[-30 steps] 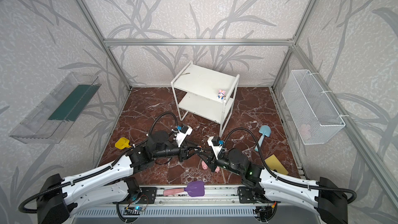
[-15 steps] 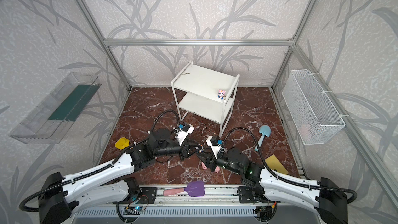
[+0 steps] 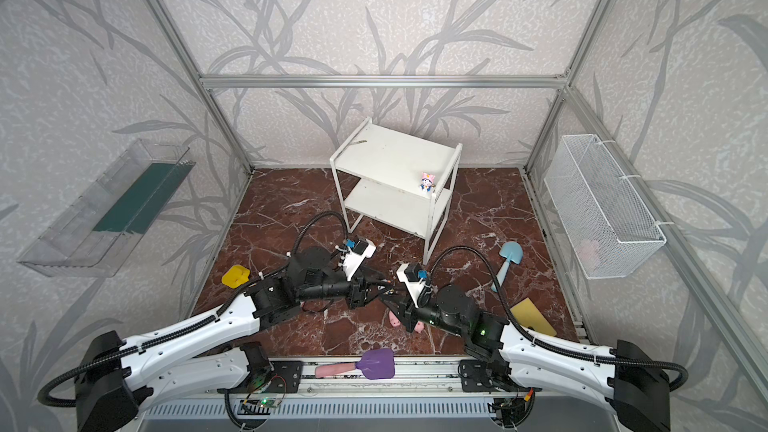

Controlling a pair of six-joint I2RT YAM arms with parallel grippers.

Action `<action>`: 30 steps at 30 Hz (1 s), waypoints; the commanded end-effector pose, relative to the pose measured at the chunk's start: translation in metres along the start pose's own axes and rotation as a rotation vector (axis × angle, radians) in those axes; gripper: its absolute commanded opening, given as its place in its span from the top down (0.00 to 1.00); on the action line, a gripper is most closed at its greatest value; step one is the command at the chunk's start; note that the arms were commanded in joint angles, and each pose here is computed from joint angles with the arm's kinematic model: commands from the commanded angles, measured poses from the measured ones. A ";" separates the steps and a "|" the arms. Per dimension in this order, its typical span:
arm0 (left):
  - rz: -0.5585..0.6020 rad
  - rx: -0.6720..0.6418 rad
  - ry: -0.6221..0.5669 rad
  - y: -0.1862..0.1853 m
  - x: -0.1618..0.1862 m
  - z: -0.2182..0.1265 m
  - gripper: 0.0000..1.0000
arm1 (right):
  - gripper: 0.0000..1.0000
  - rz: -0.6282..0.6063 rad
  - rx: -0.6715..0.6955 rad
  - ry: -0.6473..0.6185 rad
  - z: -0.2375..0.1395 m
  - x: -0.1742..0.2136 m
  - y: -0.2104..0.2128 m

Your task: Place and organize the plastic toys onto the shelf

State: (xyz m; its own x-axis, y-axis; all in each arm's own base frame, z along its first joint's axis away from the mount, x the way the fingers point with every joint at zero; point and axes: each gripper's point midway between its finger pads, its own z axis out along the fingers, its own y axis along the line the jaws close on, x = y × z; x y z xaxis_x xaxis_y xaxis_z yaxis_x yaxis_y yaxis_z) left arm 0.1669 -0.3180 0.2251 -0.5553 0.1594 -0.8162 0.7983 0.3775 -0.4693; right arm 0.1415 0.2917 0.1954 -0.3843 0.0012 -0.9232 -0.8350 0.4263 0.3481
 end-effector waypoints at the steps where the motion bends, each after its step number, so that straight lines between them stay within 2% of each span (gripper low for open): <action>1: 0.019 0.006 -0.033 -0.004 -0.008 -0.003 0.46 | 0.83 -0.012 -0.026 -0.058 -0.001 -0.019 0.009; 14: -0.001 -0.023 -0.016 0.006 0.004 0.000 0.45 | 0.83 -0.020 -0.025 -0.085 -0.004 -0.027 0.010; 21: -0.001 -0.047 -0.017 0.011 0.008 -0.001 0.52 | 0.84 -0.027 -0.023 -0.084 -0.005 -0.028 0.011; 26: 0.002 -0.045 -0.025 0.011 0.005 -0.001 0.62 | 0.83 -0.023 -0.023 -0.079 -0.003 -0.027 0.010; 30: 0.007 -0.043 -0.030 0.010 0.004 -0.001 0.68 | 0.80 -0.023 -0.017 -0.071 -0.002 -0.026 0.009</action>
State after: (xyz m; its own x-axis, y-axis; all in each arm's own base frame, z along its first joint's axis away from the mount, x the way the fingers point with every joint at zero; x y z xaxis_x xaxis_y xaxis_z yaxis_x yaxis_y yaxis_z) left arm 0.1690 -0.3161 0.2170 -0.5540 0.1527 -0.8184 0.7923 0.3984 -0.4621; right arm 0.1439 0.2891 0.1991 -0.3732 0.0143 -0.9276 -0.8310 0.4394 0.3411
